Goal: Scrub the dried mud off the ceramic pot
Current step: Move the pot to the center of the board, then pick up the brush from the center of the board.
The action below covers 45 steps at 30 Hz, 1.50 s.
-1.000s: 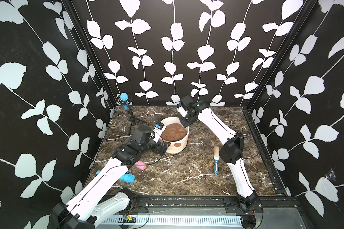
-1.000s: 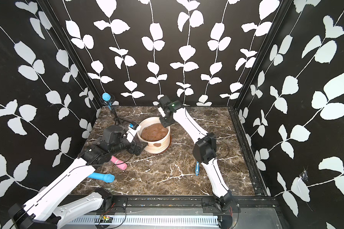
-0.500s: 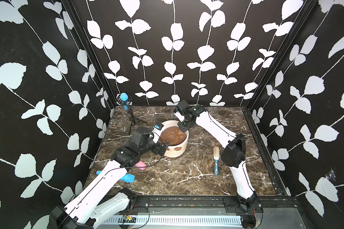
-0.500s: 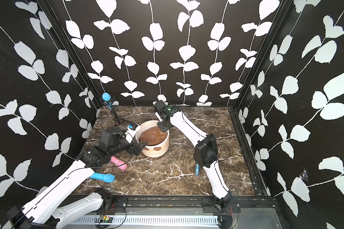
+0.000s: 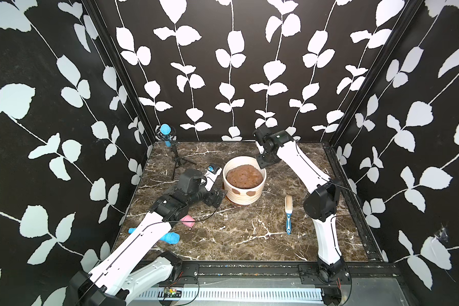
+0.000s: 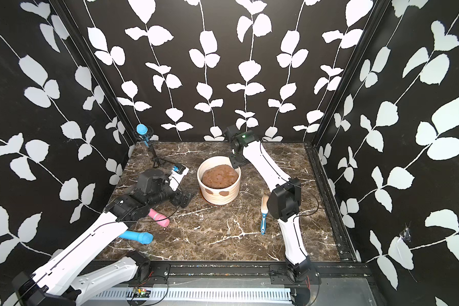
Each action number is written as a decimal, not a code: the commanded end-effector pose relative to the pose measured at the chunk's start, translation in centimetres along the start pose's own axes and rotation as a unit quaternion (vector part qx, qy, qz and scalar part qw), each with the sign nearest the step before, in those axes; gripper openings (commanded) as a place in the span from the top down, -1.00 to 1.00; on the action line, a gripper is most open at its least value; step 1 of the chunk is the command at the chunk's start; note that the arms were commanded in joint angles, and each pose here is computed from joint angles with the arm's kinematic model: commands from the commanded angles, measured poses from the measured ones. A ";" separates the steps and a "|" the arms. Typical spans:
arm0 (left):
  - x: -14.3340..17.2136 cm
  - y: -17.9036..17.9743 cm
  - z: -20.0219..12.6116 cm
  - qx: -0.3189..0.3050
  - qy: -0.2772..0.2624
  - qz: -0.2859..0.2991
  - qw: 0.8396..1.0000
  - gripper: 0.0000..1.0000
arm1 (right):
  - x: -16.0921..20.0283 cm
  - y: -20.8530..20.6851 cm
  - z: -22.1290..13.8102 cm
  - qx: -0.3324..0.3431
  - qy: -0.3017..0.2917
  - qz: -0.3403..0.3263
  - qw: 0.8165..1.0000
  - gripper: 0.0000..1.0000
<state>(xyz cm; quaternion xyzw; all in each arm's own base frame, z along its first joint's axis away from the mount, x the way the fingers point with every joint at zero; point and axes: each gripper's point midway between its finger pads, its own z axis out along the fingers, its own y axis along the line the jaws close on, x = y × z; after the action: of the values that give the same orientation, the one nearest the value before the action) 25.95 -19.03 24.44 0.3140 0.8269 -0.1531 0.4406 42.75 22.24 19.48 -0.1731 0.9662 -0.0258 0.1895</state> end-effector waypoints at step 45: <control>-0.1 -1.0 0.6 0.031 0.010 0.000 0.999 -0.97 | 21.0 -3.8 10.8 -0.010 0.047 0.169 0.984 0.44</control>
<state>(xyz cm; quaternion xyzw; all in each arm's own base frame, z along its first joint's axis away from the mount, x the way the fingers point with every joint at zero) 25.66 -20.21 22.57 0.3353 0.8356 -0.1726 0.3993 29.69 11.72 1.85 0.0154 0.9910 0.0104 0.1324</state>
